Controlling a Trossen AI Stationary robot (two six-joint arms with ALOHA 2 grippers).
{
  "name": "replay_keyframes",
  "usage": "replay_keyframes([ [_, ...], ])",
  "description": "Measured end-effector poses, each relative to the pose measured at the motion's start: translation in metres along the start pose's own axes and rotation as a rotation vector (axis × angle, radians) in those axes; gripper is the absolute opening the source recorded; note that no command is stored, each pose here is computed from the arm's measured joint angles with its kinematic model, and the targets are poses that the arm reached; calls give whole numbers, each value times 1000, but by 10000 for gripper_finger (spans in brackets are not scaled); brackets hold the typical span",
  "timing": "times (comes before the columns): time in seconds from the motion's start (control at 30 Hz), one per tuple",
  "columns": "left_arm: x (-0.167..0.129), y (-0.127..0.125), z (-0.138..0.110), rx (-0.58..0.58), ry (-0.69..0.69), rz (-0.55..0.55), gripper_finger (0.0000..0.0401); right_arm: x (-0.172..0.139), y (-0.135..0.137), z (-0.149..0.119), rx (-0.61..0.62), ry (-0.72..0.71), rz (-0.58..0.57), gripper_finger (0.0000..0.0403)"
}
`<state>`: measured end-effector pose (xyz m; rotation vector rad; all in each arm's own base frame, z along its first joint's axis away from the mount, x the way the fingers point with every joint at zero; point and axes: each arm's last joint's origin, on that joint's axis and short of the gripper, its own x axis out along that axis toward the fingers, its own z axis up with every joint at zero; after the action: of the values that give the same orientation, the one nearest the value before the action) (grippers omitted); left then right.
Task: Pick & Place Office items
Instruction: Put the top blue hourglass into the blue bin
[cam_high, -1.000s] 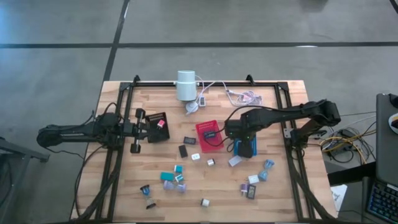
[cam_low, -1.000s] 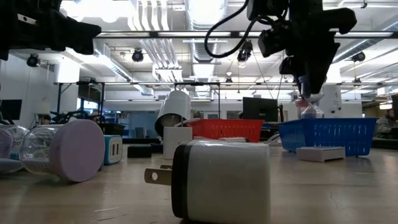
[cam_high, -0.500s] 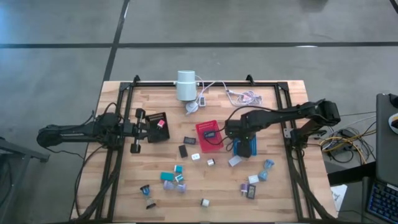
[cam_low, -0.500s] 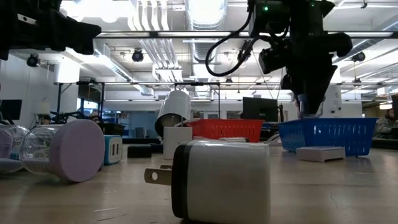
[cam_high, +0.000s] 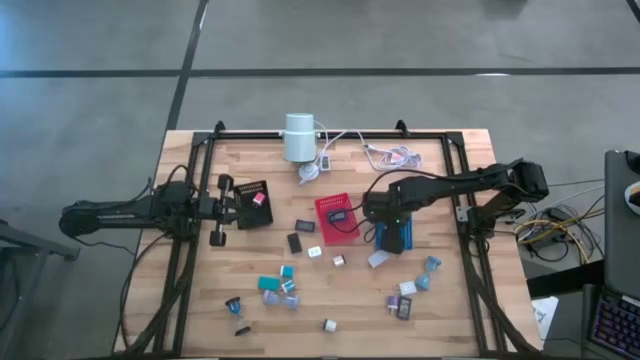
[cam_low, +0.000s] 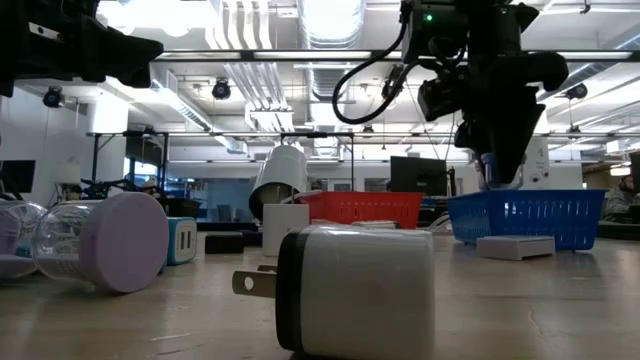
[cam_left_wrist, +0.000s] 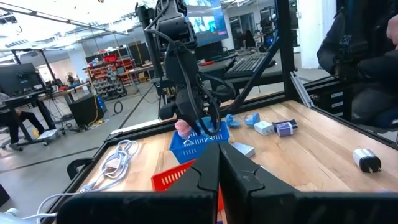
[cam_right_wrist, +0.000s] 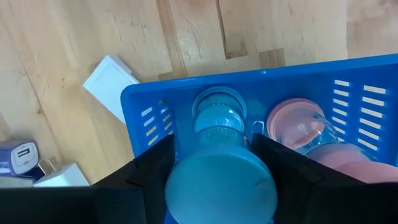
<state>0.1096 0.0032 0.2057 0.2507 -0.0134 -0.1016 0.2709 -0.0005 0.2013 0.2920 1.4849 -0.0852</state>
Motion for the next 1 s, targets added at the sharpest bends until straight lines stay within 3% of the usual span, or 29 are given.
replay_keyframes([
  [1.0,0,0,0,0,1,3,9,-7,2,7,-26,-35,-10,208],
])
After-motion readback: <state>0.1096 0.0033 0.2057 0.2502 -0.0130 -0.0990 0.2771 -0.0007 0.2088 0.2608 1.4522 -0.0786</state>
